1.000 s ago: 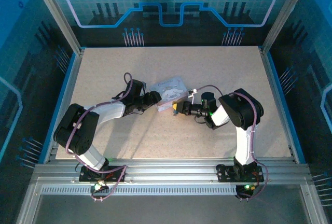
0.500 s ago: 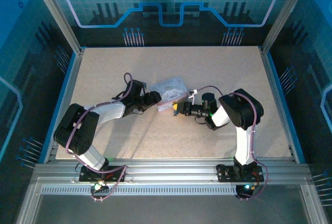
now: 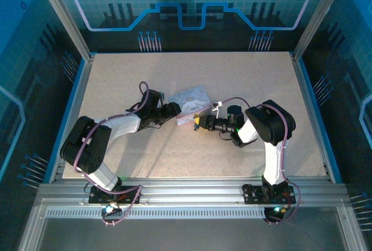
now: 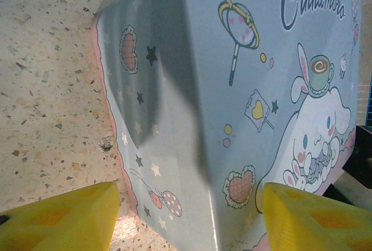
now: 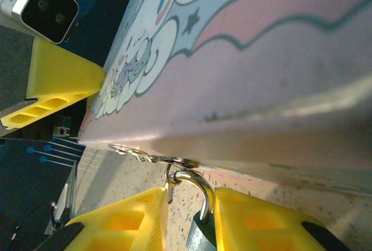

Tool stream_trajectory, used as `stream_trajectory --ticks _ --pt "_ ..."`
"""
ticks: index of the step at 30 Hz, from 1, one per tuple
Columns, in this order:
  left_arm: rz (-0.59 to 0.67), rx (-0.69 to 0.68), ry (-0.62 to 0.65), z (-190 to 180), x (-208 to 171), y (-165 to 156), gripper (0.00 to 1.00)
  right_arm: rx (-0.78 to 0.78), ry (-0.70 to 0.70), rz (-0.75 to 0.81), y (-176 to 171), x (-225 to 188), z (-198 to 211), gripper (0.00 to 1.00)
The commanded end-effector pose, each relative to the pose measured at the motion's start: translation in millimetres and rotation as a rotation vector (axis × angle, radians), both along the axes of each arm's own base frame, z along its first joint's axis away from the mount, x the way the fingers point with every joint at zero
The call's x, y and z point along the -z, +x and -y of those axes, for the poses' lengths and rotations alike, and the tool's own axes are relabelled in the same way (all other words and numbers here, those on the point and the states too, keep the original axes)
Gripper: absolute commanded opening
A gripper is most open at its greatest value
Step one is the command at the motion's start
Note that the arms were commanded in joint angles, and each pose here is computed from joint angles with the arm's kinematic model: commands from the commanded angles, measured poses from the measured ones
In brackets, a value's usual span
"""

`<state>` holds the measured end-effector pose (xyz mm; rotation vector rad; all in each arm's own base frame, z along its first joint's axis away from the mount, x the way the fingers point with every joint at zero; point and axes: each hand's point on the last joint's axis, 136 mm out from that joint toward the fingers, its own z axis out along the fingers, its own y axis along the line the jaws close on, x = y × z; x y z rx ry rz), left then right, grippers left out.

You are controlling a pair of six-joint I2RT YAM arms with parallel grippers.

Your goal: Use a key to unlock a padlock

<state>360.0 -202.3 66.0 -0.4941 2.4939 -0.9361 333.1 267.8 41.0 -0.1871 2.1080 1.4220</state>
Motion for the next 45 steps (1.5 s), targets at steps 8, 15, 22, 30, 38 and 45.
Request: stream_trajectory --ticks 8,15,22,30,38,45 --pt "-0.111 -0.008 0.071 -13.0 30.0 -25.1 0.66 0.010 -0.006 -0.036 0.2 7.7 3.5 0.21" --pt "-0.112 -0.011 0.072 -13.8 29.7 -26.8 0.66 0.031 -0.016 -0.051 1.3 10.1 6.2 0.10" --pt "-0.132 -0.005 0.078 -12.2 33.7 -38.0 0.66 0.078 -0.003 -0.068 2.2 7.8 11.7 0.02" --pt "-0.140 0.004 0.085 -10.4 34.0 -48.1 0.66 0.153 0.033 -0.103 6.1 3.2 22.1 0.00" --pt "-0.150 0.015 0.086 -5.6 36.8 -57.7 0.66 0.212 0.083 -0.147 9.3 -3.9 27.4 0.00" --pt "-0.157 0.010 0.077 -5.0 40.1 -61.4 0.66 0.275 0.108 -0.164 18.9 -14.2 31.0 0.00"
